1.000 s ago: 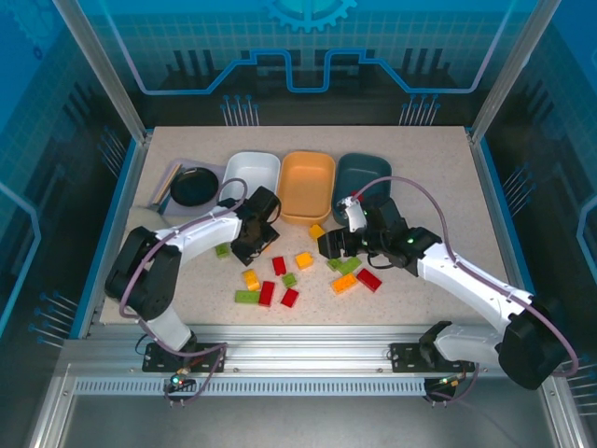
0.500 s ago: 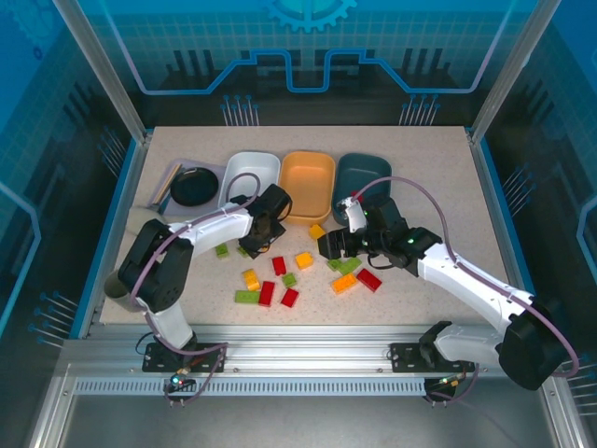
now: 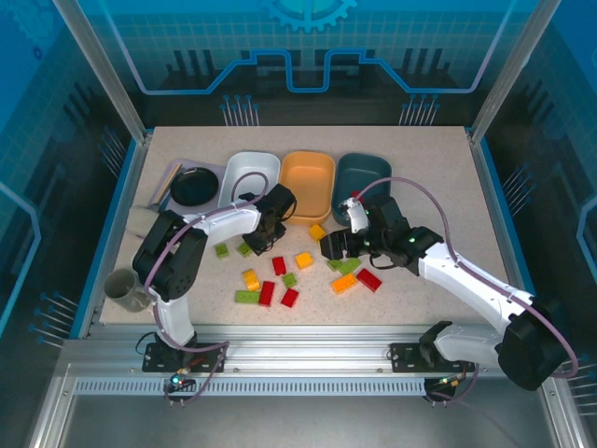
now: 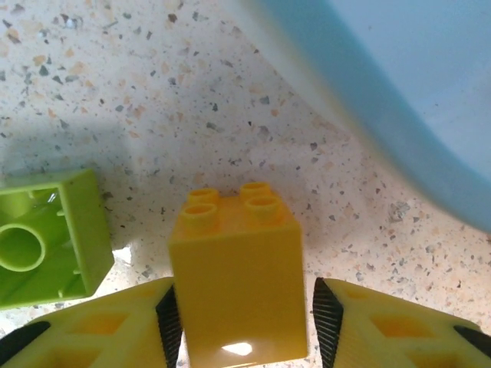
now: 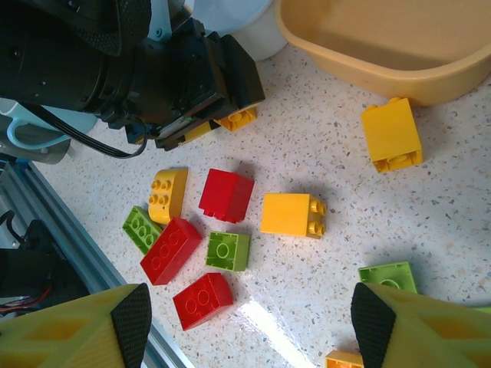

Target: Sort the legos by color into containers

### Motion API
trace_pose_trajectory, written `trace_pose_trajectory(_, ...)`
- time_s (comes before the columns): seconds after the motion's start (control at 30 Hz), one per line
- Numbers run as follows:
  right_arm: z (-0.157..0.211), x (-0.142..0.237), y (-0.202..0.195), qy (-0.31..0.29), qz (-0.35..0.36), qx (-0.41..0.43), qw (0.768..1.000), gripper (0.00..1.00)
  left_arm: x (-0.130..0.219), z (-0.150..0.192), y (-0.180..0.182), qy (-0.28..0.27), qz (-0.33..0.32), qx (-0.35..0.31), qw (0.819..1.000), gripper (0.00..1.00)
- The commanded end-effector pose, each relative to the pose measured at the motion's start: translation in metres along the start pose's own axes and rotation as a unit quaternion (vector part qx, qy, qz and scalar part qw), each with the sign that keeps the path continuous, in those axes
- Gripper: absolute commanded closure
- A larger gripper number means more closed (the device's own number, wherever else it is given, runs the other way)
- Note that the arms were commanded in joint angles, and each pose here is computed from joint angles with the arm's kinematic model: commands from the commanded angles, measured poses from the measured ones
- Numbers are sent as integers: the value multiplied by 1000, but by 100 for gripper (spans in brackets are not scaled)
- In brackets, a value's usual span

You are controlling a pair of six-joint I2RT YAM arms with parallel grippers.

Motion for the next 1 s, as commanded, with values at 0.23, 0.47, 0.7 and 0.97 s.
trace_pose_trajectory(0.23, -6, 4, 0, -7, -2, -5, 1000, 28, 9, -5, 8, -23, -13, -18, 999, 63)
trace_pose_trajectory(0.47, -11, 6, 1, -9, 2, -3, 1000, 29, 38, 0, 14, -28, 10, -25, 999, 65)
trace_pose_trajectory(0.7, -30, 18, 19, -52, -25, 25, 998, 28, 95, -14, 18, -43, 52, -69, 995, 65)
trace_pose_trajectory(0.97, -67, 19, 30, -109, -38, 3, 993, 26, 96, -91, -8, -32, 71, -82, 994, 64)
Point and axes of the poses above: each hand's point on the last joint's axis, 136 mm out from that joint toward the fingers, its own x axis back along the fingers, its own y axis along the line the jaws close on, z = x × y, the point moved 7 cm from there along x, back along the fingers, and after that the axes turned 2 degrees about x, right-handed, at the moved point
